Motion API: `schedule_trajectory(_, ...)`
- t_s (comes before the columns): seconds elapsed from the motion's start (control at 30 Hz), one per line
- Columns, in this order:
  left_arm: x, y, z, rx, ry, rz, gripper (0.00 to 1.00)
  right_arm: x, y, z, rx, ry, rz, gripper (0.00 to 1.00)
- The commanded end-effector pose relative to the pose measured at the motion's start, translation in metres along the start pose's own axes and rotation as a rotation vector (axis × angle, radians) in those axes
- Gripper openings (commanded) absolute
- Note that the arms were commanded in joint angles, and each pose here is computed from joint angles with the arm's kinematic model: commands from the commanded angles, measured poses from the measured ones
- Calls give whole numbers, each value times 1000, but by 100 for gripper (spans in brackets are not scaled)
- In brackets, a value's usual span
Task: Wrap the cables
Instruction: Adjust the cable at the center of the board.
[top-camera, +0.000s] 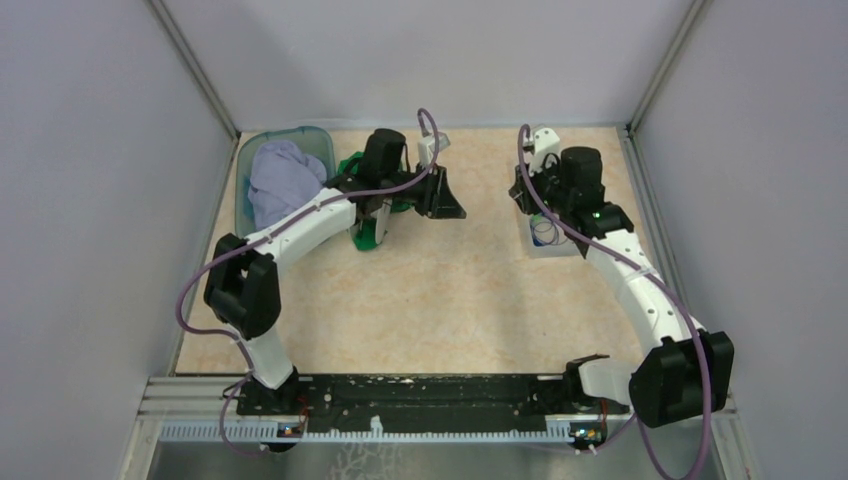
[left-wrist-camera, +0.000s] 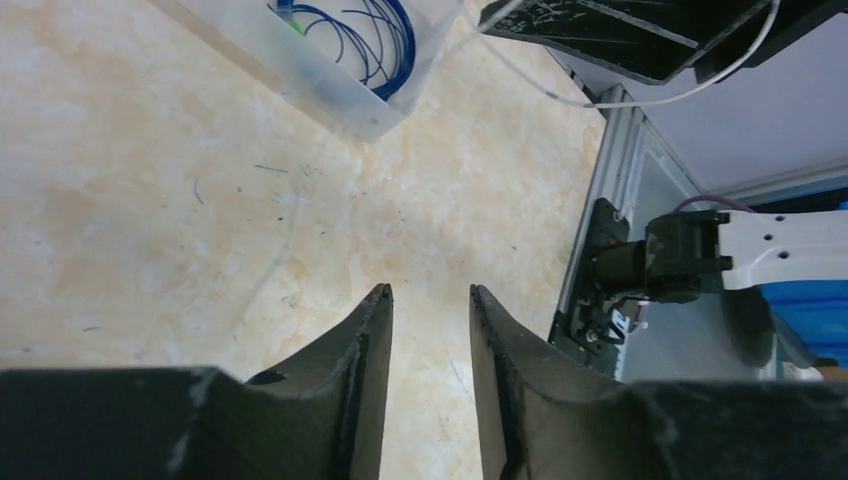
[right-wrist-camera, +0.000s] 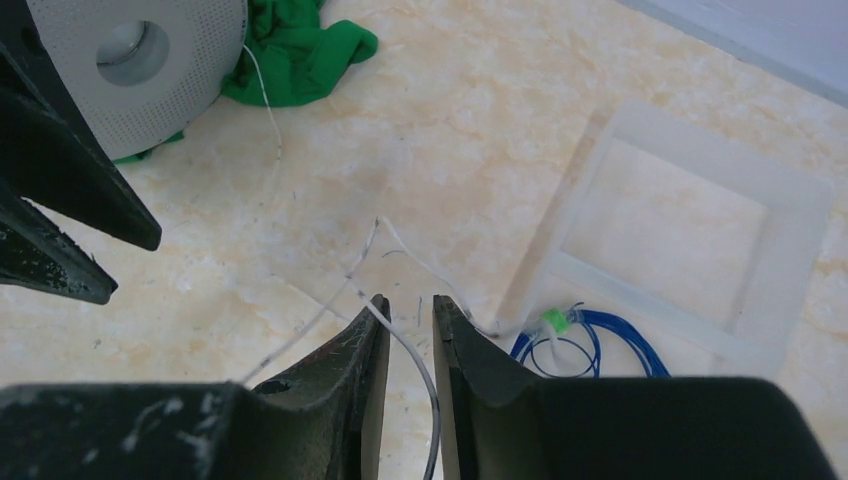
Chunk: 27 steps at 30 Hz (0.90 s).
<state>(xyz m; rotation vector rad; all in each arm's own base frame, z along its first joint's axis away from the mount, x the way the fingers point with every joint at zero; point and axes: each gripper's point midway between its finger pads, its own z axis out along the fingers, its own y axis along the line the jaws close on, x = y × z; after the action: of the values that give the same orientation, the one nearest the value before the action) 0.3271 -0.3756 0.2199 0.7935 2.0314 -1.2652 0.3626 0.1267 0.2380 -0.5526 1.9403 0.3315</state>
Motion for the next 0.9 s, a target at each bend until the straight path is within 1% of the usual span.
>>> schedule_trajectory(0.0, -17, -24, -8, 102, -32, 76, 45, -35, -4, -9, 16, -85, 0, 22)
schedule_trajectory(0.17, -7, -27, -7, 140, -40, 124, 65, -40, 0, -11, -6, -84, 22, 21)
schedule_trajectory(0.27, -8, -25, -3, 142, -54, 170, 74, -44, 9, -11, -59, -79, 34, 20)
schedule_trajectory(0.33, -9, -20, 0, 126, -66, 237, 78, -45, 16, -11, -101, -77, 32, 20)
schedule_trajectory(0.47, -12, -11, 8, 97, -99, 375, 82, -47, 30, -17, -174, -73, 24, 20)
schedule_trajectory(0.63, -15, -24, 26, 129, -128, 529, 84, -48, 42, -25, -239, -72, 35, 20)
schedule_trajectory(0.77, -22, -29, 43, 149, -114, 566, 85, -45, 56, -28, -316, -56, 53, 20)
schedule_trajectory(0.87, -20, -29, 55, 164, -92, 575, 79, -44, 61, -29, -346, -46, 63, 20)
